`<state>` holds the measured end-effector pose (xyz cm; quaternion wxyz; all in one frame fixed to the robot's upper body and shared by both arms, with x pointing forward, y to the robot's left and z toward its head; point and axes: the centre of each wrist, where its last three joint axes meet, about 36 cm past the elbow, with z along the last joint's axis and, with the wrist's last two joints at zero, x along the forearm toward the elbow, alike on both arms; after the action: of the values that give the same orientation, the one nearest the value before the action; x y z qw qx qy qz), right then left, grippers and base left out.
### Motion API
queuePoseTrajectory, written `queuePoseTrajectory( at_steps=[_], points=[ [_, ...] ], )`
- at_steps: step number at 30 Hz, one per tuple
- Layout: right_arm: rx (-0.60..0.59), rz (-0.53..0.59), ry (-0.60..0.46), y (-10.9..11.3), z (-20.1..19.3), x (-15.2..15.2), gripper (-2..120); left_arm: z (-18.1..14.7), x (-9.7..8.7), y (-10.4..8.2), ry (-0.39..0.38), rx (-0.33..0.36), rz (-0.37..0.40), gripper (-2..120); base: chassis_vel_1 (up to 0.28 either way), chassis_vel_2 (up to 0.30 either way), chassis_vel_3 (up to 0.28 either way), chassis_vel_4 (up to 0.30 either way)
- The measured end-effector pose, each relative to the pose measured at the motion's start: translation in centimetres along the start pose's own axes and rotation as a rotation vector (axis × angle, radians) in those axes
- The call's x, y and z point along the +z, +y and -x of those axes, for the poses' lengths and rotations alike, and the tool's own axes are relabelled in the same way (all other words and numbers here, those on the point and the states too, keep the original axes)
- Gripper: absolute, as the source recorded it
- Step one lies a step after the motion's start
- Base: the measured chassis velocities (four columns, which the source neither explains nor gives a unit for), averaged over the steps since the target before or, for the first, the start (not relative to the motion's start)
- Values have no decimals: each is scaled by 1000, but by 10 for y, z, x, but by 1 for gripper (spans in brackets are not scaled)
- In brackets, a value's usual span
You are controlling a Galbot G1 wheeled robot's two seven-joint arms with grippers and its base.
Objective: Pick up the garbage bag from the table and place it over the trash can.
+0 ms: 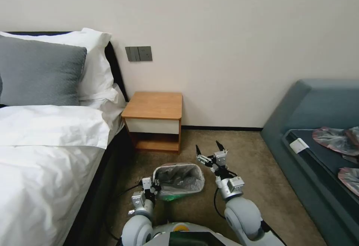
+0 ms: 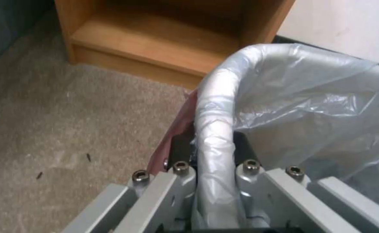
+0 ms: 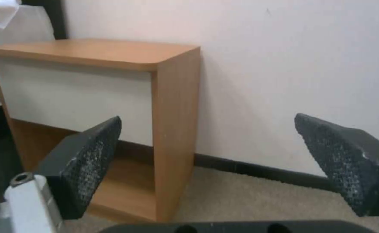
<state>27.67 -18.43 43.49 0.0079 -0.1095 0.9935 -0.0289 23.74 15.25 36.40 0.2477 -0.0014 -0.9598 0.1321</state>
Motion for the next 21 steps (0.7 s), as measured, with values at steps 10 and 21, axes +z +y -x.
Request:
queuePoseTrajectory(
  at_steps=[10,21],
  points=[
    [4,-1,9,-1,1,4,100,3,-3,2,-9,-7,44,9,0,0,0,0],
    [8,9,23,2,-1,9,100,11,-13,7,-72,9,92,45,0,0,0,0]
  ],
)
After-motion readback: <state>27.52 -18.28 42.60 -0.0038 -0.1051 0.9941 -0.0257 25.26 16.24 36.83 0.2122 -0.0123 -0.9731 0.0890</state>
